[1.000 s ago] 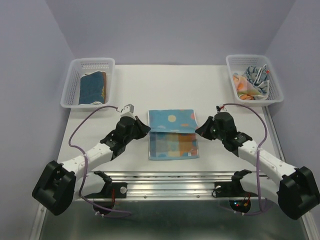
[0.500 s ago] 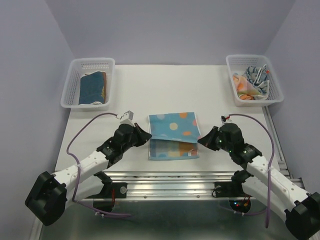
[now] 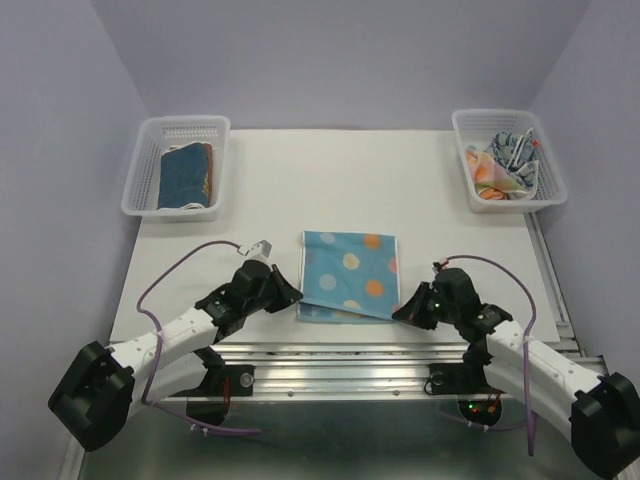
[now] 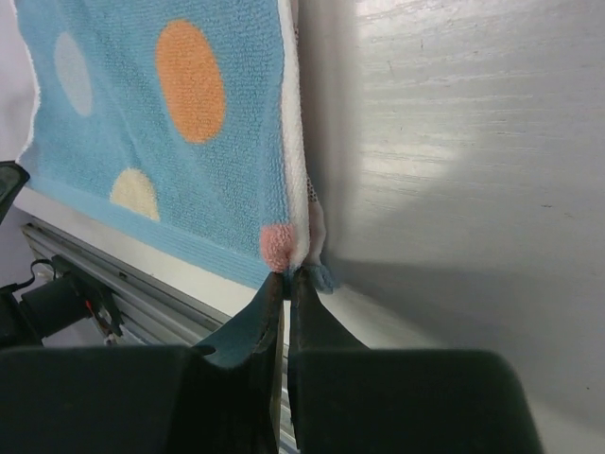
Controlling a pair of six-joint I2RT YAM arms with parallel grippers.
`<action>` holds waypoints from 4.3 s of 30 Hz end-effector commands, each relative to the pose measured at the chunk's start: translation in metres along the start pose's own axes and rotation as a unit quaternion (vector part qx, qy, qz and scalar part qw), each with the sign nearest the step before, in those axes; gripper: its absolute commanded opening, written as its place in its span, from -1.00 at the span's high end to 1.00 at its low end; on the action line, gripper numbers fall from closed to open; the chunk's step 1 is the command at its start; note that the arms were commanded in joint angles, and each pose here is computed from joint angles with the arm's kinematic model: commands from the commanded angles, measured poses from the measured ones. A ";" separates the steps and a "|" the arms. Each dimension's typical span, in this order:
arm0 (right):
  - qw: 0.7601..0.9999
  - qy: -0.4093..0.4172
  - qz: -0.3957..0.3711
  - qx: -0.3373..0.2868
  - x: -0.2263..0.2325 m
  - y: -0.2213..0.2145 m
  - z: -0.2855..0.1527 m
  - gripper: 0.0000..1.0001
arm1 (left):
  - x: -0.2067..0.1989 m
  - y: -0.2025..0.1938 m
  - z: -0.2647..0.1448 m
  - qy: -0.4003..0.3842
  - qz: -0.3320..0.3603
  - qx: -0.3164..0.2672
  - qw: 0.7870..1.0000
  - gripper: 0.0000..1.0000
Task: Fold and stack the towels
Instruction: Fold the towel
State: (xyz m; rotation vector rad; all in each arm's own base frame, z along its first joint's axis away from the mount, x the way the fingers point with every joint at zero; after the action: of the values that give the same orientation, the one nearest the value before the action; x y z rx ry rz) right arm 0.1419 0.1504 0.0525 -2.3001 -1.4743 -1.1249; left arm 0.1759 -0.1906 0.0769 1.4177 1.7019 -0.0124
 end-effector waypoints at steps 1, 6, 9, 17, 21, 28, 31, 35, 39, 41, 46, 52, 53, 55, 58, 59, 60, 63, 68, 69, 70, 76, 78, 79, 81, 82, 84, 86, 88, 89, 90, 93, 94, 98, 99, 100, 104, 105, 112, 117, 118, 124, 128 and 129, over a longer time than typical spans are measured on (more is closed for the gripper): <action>1.000 -0.004 0.003 0.023 -0.012 -0.012 0.007 0.94 | 0.019 -0.010 0.000 0.034 0.002 0.011 0.999 1.00; 0.999 -0.023 0.002 0.035 -0.021 -0.016 0.012 0.80 | 0.021 -0.012 0.000 0.040 0.008 0.017 0.999 1.00; 0.999 -0.027 0.001 0.036 -0.022 -0.016 0.012 0.60 | 0.016 -0.008 -0.003 0.037 0.013 0.020 0.999 1.00; 0.999 -0.005 -0.033 -0.005 0.014 0.009 -0.009 -0.14 | 0.007 -0.015 -0.020 0.021 0.042 0.054 0.997 0.02; 0.998 0.001 -0.050 -0.045 0.032 0.028 -0.021 -0.47 | -0.003 -0.005 -0.025 0.009 0.044 0.035 0.998 -0.43; 0.991 -0.023 -0.075 -0.108 0.054 0.065 -0.024 -0.93 | -0.031 0.066 -0.017 0.042 0.064 -0.097 0.992 -0.69; 0.982 -0.056 -0.078 -0.160 0.063 0.093 -0.020 -0.99 | -0.043 0.093 -0.002 0.060 0.079 -0.127 0.987 -0.71; 0.969 -0.106 -0.080 -0.210 0.071 0.128 -0.009 -1.00 | -0.051 0.114 0.027 0.080 0.093 -0.116 0.986 -0.70; 0.956 -0.161 -0.096 -0.226 0.074 0.154 0.009 -1.00 | -0.047 0.123 0.058 0.096 0.105 -0.089 0.986 -0.59; 0.952 -0.187 -0.105 -0.217 0.071 0.160 0.022 -1.00 | -0.047 0.130 0.065 0.098 0.107 -0.088 0.985 -0.52; 0.948 -0.207 -0.117 -0.211 0.075 0.179 0.044 -1.00 | -0.019 0.136 0.086 0.129 0.096 -0.067 0.985 -0.40; 0.944 -0.232 -0.128 -0.196 0.066 0.191 0.068 -0.95 | -0.006 0.132 0.111 0.138 0.107 -0.040 0.984 -0.40; 0.944 -0.234 -0.129 -0.193 0.064 0.193 0.070 -0.95 | -0.005 0.131 0.115 0.138 0.108 -0.037 0.984 -0.35; 0.944 -0.240 -0.130 -0.185 0.059 0.195 0.079 -0.92 | -0.002 0.130 0.123 0.137 0.107 -0.027 0.984 -0.22; 0.946 -0.240 -0.127 -0.178 0.057 0.202 0.086 -0.85 | 0.008 0.127 0.131 0.146 0.104 -0.014 0.984 0.24; 0.947 -0.240 -0.126 -0.174 0.055 0.204 0.090 -0.83 | 0.011 0.127 0.132 0.146 0.102 -0.011 0.984 0.51; 0.947 -0.241 -0.125 -0.172 0.053 0.204 0.091 -0.76 | 0.014 0.124 0.134 0.149 0.102 -0.007 0.984 0.67; 0.952 -0.230 -0.123 -0.162 0.052 0.204 0.097 -0.53 | 0.015 0.122 0.133 0.147 0.105 -0.002 0.984 1.00; 0.960 -0.194 -0.136 -0.150 0.059 0.202 0.103 -0.38 | 0.011 0.124 0.130 0.132 0.109 -0.014 0.985 1.00; 0.960 -0.190 -0.138 -0.150 0.061 0.202 0.103 -0.37 | 0.010 0.125 0.129 0.133 0.109 -0.015 0.985 1.00; 0.961 -0.185 -0.141 -0.152 0.063 0.204 0.103 -0.29 | 0.011 0.126 0.129 0.135 0.110 -0.017 0.985 1.00; 0.960 -0.185 -0.141 -0.156 0.063 0.207 0.105 0.04 | 0.009 0.130 0.127 0.137 0.109 -0.028 0.984 1.00; 0.959 -0.190 -0.141 -0.156 0.060 0.207 0.106 0.09 | 0.009 0.131 0.126 0.139 0.108 -0.031 0.984 1.00; 0.959 -0.193 -0.141 -0.154 0.058 0.206 0.107 0.15 | 0.008 0.133 0.125 0.136 0.108 -0.035 0.984 1.00; 0.958 -0.197 -0.141 -0.156 0.056 0.206 0.108 0.19 | 0.008 0.134 0.124 0.137 0.110 -0.041 0.984 1.00; 0.957 -0.199 -0.141 -0.157 0.055 0.207 0.109 0.24 | 0.007 0.136 0.123 0.136 0.110 -0.045 0.984 1.00; 0.955 -0.206 -0.139 -0.159 0.052 0.209 0.112 0.33 | 0.007 0.137 0.122 0.138 0.112 -0.047 0.983 1.00; 0.955 -0.208 -0.141 -0.155 0.051 0.209 0.114 0.48 | 0.007 0.139 0.122 0.138 0.113 -0.051 0.983 1.00; 0.956 -0.206 -0.141 -0.153 0.051 0.208 0.117 0.69 | 0.006 0.141 0.122 0.138 0.113 -0.053 0.983 1.00; 0.956 -0.203 -0.144 -0.153 0.052 0.209 0.117 0.76 | 0.004 0.144 0.122 0.136 0.114 -0.057 0.983 1.00; 0.957 -0.199 -0.148 -0.152 0.054 0.209 0.117 0.82 | 0.004 0.145 0.123 0.135 0.115 -0.056 0.983 1.00; 0.956 -0.193 -0.154 -0.161 0.063 0.215 0.111 0.99 | -0.002 0.156 0.121 0.126 0.113 -0.066 0.983 1.00; 0.956 -0.185 -0.154 -0.169 0.069 0.217 0.106 0.99 | -0.008 0.161 0.118 0.118 0.113 -0.072 0.984 1.00; 0.958 -0.157 -0.157 -0.184 0.083 0.215 0.085 0.99 | -0.013 0.159 0.104 0.101 0.107 -0.083 0.986 1.00; 0.960 -0.151 -0.155 -0.176 0.078 0.207 0.084 0.99 | -0.014 0.156 0.101 0.093 0.103 -0.082 0.987 1.00; 0.962 -0.141 -0.154 -0.174 0.079 0.203 0.080 0.99 | -0.018 0.157 0.096 0.083 0.101 -0.090 0.987 1.00; 0.974 -0.093 -0.145 -0.146 0.082 0.176 0.063 0.99 | -0.014 0.131 0.086 0.062 0.082 -0.071 0.992 1.00; 0.977 -0.086 -0.141 -0.132 0.074 0.164 0.063 0.99 | -0.022 0.126 0.081 0.048 0.080 -0.073 0.993 1.00; 0.987 -0.030 -0.115 -0.111 0.071 0.125 0.032 0.99 | -0.025 0.087 0.049 0.027 0.069 -0.073 0.995 1.00; 0.992 0.002 -0.094 -0.084 0.057 0.090 0.017 0.99 | -0.028 0.053 0.028 -0.003 0.057 -0.060 0.997 1.00; 0.992 0.017 -0.094 -0.087 0.060 0.087 0.011 0.99 | -0.031 0.052 0.021 -0.014 0.056 -0.065 0.996 1.00; 0.994 0.020 -0.085 -0.071 0.047 0.066 -0.004 0.99 | -0.019 0.027 0.004 -0.032 0.036 -0.056 0.997 1.00; 0.995 0.033 -0.077 -0.055 0.039 0.050 -0.013 0.99 | -0.010 0.002 -0.005 -0.054 0.033 -0.027 0.998 1.00; 0.995 0.030 -0.075 -0.053 0.038 0.049 -0.013 0.99 | -0.008 0.000 -0.004 -0.051 0.033 -0.025 0.998 1.00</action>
State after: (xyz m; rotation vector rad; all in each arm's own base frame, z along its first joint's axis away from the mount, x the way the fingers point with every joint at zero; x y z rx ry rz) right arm 0.2051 0.1457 0.1081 -2.2616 -1.6467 -1.3972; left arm 0.1866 -0.1923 0.0865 1.4143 1.5812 0.0613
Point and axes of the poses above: each gripper's point midway between its finger pads, its own z axis out along the fingers, its own x axis along the line the jaws close on, y = z × x, the point moved 3 cm from there along -z, back along the fingers, and after that the axes turned 5 degrees about z, right-handed, at the moved point
